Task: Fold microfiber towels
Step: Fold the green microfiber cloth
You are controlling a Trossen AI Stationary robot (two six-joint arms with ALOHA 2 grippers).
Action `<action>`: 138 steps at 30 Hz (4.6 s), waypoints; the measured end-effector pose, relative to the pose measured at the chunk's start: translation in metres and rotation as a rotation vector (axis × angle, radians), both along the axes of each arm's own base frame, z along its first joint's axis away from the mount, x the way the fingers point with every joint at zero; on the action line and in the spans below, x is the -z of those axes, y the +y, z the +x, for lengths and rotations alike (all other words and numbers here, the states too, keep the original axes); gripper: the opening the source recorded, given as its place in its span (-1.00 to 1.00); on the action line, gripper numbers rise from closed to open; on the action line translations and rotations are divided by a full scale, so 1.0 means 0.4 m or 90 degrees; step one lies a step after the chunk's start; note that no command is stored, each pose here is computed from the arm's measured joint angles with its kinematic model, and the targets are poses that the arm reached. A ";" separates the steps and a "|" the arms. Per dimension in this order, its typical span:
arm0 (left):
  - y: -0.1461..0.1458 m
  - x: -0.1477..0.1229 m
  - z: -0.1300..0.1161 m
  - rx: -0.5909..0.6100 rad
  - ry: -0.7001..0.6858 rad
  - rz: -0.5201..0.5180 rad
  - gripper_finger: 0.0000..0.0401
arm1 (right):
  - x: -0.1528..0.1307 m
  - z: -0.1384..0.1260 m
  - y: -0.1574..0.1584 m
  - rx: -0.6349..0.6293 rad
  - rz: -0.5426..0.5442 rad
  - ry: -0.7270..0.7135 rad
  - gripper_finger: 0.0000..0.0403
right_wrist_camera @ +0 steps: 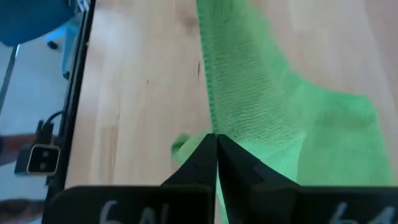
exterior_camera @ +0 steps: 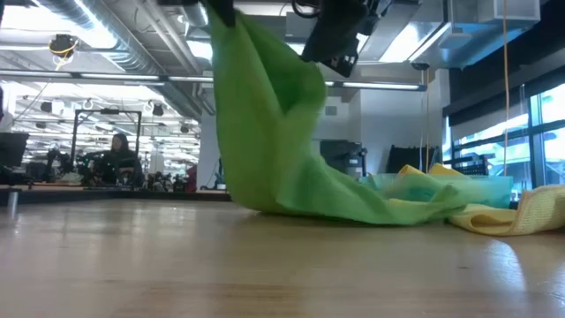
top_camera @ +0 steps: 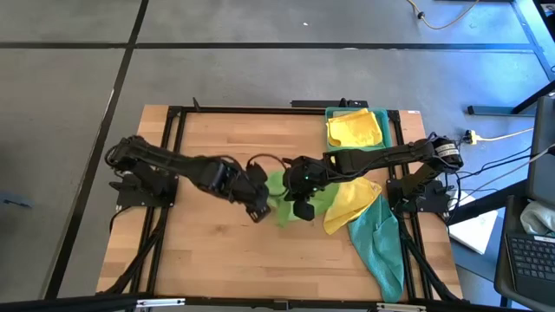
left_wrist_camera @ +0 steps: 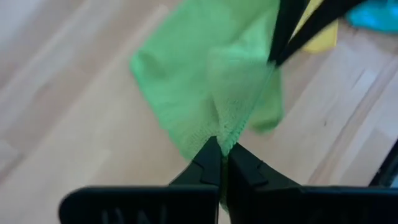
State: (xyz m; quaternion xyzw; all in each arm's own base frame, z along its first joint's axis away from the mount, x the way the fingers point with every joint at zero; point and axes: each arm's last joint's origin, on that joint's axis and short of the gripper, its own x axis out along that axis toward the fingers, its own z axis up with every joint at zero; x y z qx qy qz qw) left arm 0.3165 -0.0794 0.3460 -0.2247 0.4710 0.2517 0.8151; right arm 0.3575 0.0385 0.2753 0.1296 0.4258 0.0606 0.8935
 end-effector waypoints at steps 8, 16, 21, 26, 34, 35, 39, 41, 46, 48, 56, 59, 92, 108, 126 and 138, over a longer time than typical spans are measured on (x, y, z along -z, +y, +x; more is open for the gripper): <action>0.077 -0.106 -0.015 -0.037 -0.022 0.035 -1.00 | -0.018 0.019 0.002 0.064 0.056 -0.052 -0.71; 0.135 -0.175 -0.018 -0.109 -0.094 0.052 -1.00 | -0.022 0.024 -0.006 0.201 0.106 -0.051 -0.13; 0.154 -0.198 -0.021 -0.130 -0.116 0.059 -1.00 | -0.022 0.024 -0.009 0.260 0.122 -0.050 0.21; 0.158 -0.210 -0.022 -0.137 -0.134 0.070 -1.00 | -0.025 0.028 -0.011 0.296 0.136 -0.063 0.37; 0.168 -0.244 -0.033 -0.128 -0.157 0.076 -1.00 | -0.031 0.033 -0.022 0.308 0.101 -0.096 0.39; 0.168 -0.256 -0.038 -0.125 -0.167 0.076 -1.00 | -0.028 0.031 -0.032 0.313 0.076 -0.092 0.39; 0.161 -0.311 -0.070 -0.114 -0.197 0.086 -1.00 | -0.027 0.028 -0.088 0.313 0.002 -0.089 0.39; 0.161 -0.342 -0.091 -0.112 -0.215 0.099 -1.00 | -0.029 0.026 -0.126 0.322 -0.017 -0.092 0.39; 0.169 -0.391 -0.137 -0.111 -0.232 0.144 -1.00 | -0.073 0.025 -0.219 0.346 -0.038 -0.120 0.39; 0.181 -0.394 -0.149 -0.115 -0.224 0.160 -1.00 | -0.103 0.024 -0.240 0.338 -0.010 -0.123 0.39; 0.213 -0.392 -0.161 -0.107 -0.189 0.176 -1.00 | -0.215 0.026 -0.158 0.192 0.012 -0.150 0.36; 0.220 -0.392 -0.161 -0.109 -0.189 0.172 -1.00 | -0.232 0.028 -0.121 0.205 -0.013 -0.169 0.36; 0.272 -0.406 -0.204 -0.090 -0.118 0.299 -1.00 | -0.186 0.116 0.015 0.143 -0.209 -0.269 0.35; 0.246 -0.448 -0.232 -0.174 -0.278 0.202 -1.00 | -0.068 0.244 0.047 0.053 0.081 -0.321 0.35; 0.229 -0.442 -0.185 -0.153 -0.290 0.222 -1.00 | -0.057 0.276 0.005 0.181 0.011 -0.394 0.35; 0.241 -0.439 -0.225 -0.160 -0.241 0.247 -1.00 | -0.057 0.200 -0.024 0.271 -0.143 -0.208 0.35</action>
